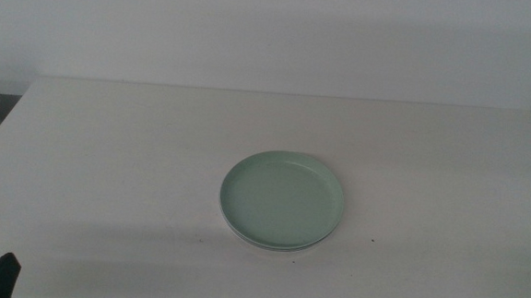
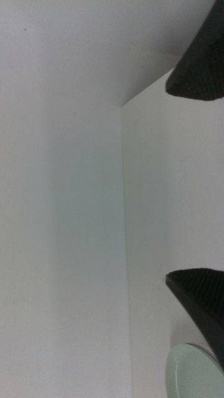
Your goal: Stack the three bowls on top of each other.
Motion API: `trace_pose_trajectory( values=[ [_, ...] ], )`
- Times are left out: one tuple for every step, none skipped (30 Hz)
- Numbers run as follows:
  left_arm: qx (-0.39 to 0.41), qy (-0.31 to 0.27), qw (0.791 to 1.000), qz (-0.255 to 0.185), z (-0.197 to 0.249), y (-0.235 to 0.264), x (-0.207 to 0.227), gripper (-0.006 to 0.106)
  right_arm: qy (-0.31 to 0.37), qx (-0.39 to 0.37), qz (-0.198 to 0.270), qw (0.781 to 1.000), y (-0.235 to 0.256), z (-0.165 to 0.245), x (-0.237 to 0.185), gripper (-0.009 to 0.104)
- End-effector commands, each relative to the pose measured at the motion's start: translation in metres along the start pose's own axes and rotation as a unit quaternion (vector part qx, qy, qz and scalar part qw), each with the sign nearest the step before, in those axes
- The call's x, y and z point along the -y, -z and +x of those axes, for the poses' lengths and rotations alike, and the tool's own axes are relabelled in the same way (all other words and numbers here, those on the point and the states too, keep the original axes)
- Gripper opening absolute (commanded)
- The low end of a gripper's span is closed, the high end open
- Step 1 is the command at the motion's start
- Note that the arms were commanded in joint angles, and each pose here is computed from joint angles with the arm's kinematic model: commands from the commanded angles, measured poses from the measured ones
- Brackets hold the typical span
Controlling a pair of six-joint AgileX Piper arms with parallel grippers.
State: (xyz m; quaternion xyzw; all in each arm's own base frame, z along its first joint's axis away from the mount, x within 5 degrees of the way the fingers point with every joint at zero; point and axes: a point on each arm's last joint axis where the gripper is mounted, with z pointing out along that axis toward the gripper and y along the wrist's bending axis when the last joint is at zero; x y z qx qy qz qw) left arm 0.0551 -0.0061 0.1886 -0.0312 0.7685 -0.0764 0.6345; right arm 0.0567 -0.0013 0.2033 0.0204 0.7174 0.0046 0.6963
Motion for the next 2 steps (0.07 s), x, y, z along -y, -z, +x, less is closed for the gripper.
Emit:
trace_pose_trajectory(
  values=[
    [0.009,-0.002,1.000,0.000,-0.0016,0.0004,0.0000,0.094,0.004,0.006,0.004,1.000,0.0003,-0.0004,0.0005,0.092],
    [0.009,-0.003,1.000,0.000,-0.0016,0.0004,0.0000,0.094,0.004,0.006,0.004,1.000,0.0003,-0.0004,0.0005,0.092]
  ],
)
